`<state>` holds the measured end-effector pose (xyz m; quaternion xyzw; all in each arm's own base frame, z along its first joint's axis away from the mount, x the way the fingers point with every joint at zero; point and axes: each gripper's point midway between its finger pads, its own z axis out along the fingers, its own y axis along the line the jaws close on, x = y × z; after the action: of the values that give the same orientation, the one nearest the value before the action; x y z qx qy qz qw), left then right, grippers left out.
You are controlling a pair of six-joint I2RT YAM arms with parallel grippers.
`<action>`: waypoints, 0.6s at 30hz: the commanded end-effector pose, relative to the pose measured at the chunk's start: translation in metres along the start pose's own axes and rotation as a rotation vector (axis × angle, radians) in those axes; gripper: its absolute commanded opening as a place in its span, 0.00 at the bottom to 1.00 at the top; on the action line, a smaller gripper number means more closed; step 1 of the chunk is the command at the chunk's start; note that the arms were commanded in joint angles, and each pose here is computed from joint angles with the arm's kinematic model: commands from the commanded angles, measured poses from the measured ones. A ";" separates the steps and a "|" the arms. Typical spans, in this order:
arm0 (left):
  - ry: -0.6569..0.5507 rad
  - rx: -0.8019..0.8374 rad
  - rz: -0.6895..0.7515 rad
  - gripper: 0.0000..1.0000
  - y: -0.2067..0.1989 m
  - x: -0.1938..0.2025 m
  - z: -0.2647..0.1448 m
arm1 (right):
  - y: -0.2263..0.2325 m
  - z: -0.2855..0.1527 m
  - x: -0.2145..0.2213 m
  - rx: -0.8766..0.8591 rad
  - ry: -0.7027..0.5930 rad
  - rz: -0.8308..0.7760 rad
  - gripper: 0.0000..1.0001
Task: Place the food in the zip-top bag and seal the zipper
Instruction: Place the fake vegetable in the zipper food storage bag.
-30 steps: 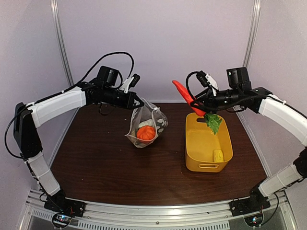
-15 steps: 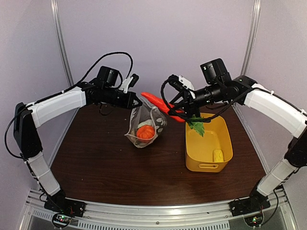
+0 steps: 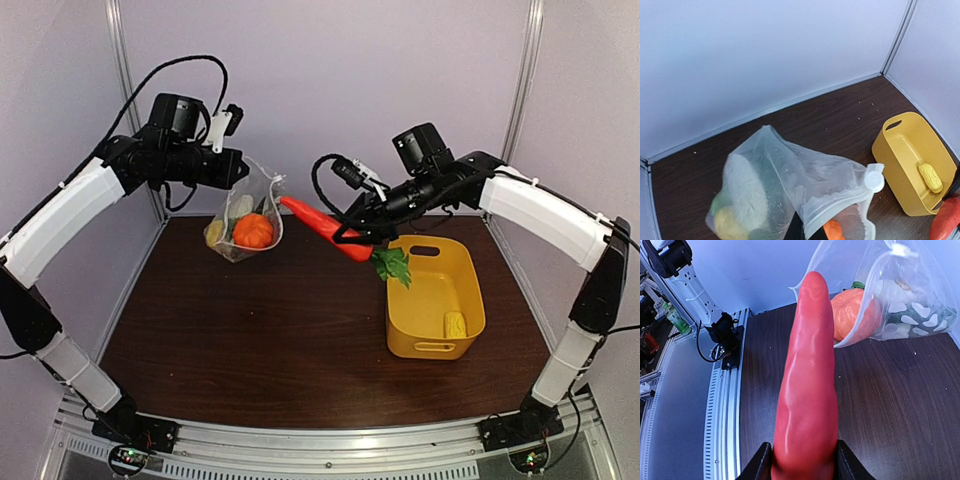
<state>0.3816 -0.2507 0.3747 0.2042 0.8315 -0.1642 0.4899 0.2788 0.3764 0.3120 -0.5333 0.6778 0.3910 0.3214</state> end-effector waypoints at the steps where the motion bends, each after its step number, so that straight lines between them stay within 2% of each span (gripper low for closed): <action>1: 0.179 0.161 -0.106 0.00 -0.026 0.069 0.062 | 0.000 0.009 0.010 -0.034 -0.015 0.176 0.38; 3: 0.192 0.217 -0.134 0.00 -0.036 0.076 0.077 | -0.002 0.025 0.034 -0.073 0.042 0.294 0.38; 7: 0.227 0.213 -0.144 0.00 -0.035 0.090 0.103 | 0.000 0.050 0.079 -0.164 0.163 0.465 0.37; 10: 0.257 0.243 -0.159 0.00 -0.040 0.101 0.115 | 0.000 0.058 0.094 -0.180 0.158 0.561 0.37; 18: 0.265 0.335 -0.201 0.00 -0.057 0.111 0.116 | -0.011 0.058 0.093 -0.096 0.139 0.656 0.39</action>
<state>0.3981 -0.3218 0.2100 0.2114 0.8884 -0.2710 0.3044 0.2592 0.3774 0.1794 -0.3575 0.8114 0.4554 0.0802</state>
